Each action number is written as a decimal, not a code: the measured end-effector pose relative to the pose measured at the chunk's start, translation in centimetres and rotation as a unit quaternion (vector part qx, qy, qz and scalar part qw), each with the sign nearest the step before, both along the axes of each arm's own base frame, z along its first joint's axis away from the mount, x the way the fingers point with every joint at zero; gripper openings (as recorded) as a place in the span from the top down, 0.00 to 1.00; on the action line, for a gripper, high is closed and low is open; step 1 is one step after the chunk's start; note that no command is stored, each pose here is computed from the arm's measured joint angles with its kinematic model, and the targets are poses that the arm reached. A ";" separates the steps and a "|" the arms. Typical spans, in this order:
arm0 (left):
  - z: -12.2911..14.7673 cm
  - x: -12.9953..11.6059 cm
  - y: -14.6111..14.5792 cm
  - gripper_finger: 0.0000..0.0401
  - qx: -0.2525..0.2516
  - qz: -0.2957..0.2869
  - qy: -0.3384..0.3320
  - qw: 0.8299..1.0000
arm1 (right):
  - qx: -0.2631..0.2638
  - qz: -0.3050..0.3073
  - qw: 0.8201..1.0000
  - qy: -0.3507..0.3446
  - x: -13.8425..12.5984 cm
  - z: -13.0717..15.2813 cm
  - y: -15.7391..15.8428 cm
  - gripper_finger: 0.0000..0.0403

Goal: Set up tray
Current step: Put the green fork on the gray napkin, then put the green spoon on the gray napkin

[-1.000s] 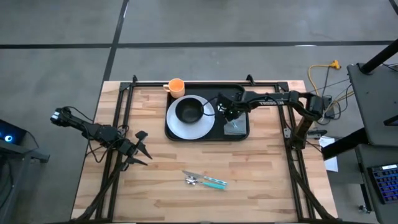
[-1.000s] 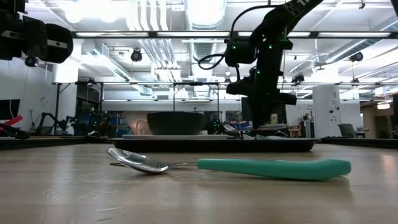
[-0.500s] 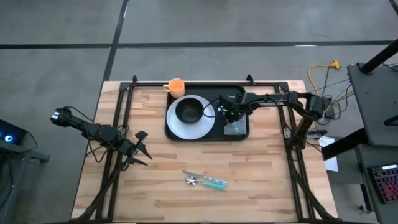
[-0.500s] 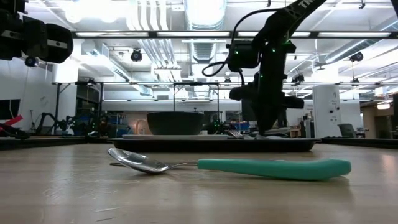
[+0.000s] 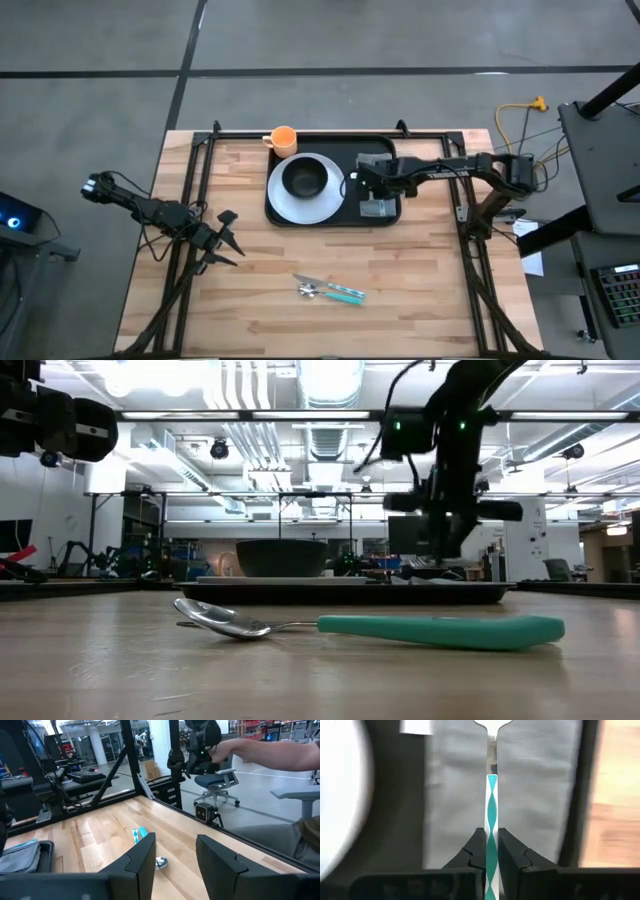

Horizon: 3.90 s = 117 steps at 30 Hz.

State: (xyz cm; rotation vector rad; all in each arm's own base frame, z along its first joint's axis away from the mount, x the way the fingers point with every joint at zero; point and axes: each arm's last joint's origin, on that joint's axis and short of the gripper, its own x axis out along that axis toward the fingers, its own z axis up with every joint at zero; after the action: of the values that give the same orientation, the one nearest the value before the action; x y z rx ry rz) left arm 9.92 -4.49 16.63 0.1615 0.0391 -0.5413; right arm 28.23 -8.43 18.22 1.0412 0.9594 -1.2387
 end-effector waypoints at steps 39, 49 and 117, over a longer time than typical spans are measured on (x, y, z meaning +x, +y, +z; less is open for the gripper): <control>0.0 0.0 0.0 0.70 0.000 0.000 0.000 1.000 | -0.014 -0.023 1.000 -0.004 0.3 -3.7 -2.2 0.96; 0.0 0.0 0.0 0.70 0.000 0.000 0.000 1.000 | -0.022 -0.027 0.999 0.001 0.2 -3.7 -2.2 0.77; 0.0 0.0 0.0 0.70 0.000 0.000 0.000 1.000 | 0.020 0.597 0.802 -0.033 11.2 1.8 26.9 0.76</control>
State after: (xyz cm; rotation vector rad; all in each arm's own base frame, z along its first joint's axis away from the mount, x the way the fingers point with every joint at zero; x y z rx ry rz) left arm 9.91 -4.50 16.64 0.1611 0.0389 -0.5417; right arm 39.41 18.44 20.03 0.3050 1.2644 -0.1118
